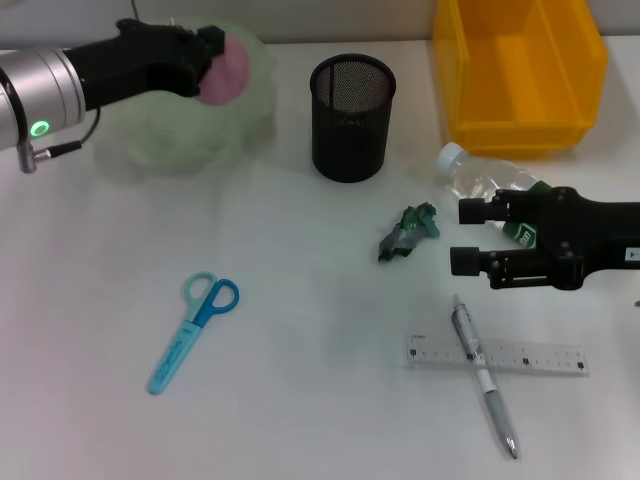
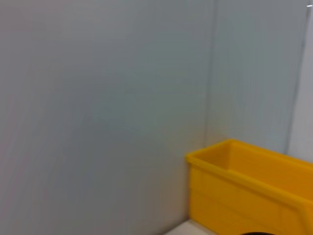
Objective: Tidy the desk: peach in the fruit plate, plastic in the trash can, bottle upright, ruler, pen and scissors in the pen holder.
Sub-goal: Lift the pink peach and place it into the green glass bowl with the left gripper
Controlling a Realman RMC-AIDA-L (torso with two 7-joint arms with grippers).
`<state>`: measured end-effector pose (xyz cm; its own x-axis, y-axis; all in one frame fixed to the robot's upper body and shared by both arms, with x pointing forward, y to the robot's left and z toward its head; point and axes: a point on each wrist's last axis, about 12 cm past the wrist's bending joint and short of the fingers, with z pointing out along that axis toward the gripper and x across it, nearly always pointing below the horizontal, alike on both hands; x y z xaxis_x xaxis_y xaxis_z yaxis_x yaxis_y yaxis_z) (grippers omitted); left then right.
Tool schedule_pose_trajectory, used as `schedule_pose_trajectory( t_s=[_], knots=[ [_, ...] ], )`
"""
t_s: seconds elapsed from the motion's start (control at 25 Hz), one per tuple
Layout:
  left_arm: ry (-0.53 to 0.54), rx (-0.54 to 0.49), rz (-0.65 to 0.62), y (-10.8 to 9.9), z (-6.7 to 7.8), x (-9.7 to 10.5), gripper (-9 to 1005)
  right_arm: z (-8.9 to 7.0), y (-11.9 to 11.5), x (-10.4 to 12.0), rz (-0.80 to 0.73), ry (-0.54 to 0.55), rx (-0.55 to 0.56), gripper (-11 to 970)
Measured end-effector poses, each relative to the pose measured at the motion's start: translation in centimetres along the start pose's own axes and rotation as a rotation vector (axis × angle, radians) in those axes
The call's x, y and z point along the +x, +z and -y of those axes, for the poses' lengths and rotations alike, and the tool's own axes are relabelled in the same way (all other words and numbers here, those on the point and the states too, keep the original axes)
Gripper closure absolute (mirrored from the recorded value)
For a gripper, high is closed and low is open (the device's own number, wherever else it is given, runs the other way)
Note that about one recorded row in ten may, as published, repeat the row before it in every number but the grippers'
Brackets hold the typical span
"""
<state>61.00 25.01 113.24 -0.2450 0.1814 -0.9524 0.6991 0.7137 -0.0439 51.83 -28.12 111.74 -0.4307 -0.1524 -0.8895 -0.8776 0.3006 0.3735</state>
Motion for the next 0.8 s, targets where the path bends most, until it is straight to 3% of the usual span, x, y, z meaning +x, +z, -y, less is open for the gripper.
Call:
schedule_pose_trajectory(
  t_s=[0.36,0.8],
  knots=[
    [0.004,-0.145,-0.009,0.6,-1.4,0.1,885,0.0,0.4,0.6,0.013,0.008,-0.019,160],
    [0.005,-0.2,-0.07,2.1,-1.5,1.3,854,0.2,0.8,0.0,0.011,-0.009,-0.025,160]
  ],
)
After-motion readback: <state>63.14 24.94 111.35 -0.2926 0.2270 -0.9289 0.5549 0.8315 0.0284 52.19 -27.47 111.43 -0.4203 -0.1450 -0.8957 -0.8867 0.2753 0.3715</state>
